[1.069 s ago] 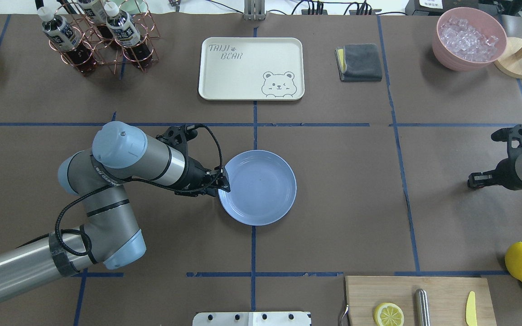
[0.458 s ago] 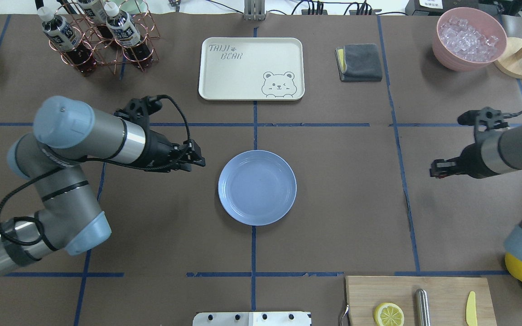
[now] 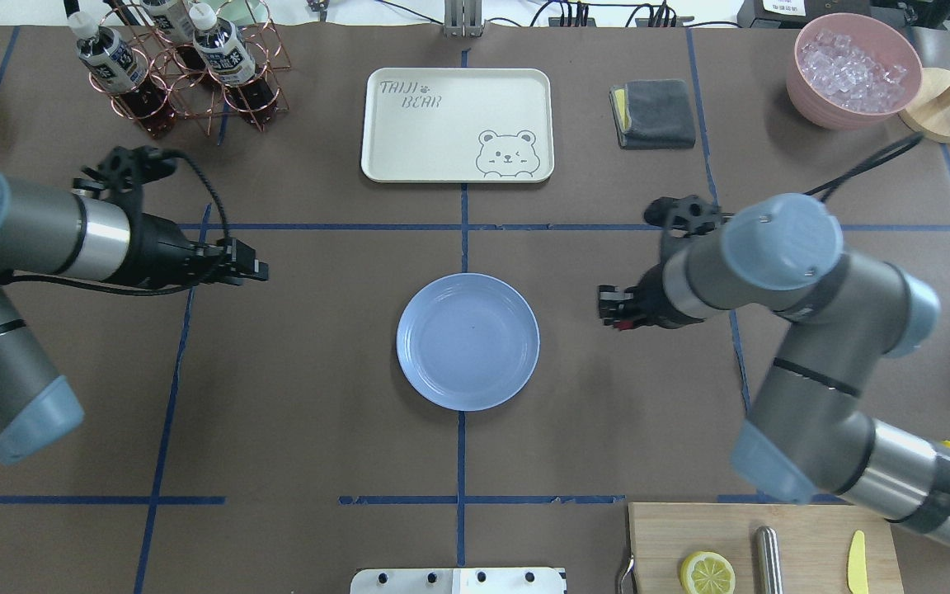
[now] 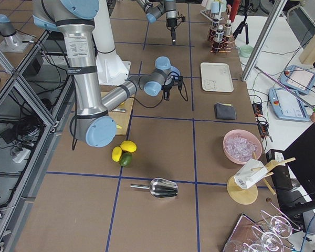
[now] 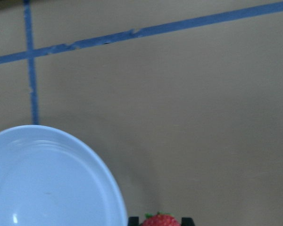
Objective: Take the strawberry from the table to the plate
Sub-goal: 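Carry the strawberry over the plate while the left gripper releases and withdraws, then lower the strawberry onto the plate and open the right gripper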
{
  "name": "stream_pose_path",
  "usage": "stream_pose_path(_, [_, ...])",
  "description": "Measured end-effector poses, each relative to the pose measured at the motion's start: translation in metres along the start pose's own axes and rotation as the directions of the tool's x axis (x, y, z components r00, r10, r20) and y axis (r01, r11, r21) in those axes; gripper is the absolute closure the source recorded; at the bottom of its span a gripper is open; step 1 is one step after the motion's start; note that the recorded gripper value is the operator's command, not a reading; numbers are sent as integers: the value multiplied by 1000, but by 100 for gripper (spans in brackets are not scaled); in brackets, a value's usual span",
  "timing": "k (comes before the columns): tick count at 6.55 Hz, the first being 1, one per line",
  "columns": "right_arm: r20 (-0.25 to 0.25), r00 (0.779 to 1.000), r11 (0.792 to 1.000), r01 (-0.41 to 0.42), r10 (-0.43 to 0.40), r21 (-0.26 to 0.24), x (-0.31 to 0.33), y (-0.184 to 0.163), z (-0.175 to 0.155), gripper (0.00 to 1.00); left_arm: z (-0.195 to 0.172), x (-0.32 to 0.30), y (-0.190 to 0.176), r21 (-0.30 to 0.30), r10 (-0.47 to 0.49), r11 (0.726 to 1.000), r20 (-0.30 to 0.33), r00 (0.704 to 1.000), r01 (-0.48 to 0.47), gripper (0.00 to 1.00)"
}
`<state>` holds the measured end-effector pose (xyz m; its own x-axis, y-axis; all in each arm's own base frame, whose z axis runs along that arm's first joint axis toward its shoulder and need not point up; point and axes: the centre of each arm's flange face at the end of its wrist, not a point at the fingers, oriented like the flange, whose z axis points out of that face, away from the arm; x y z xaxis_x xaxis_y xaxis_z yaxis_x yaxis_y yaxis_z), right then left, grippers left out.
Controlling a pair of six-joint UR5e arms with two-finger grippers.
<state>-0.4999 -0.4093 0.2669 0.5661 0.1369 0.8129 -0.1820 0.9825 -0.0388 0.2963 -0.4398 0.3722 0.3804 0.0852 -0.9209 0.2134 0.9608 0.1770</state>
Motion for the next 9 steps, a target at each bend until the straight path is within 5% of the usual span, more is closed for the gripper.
stream_pose_path(3, [-30, 995, 995, -92, 94, 40, -130, 27, 50, 100, -91, -123, -3, 16, 197, 980, 129, 972, -200, 46])
stream_pose_path(9, [-99, 991, 996, -84, 87, 33, -121, 41, 79, 100, -101, -137, -4, 12, 216, 976, 141, 966, -220, 43])
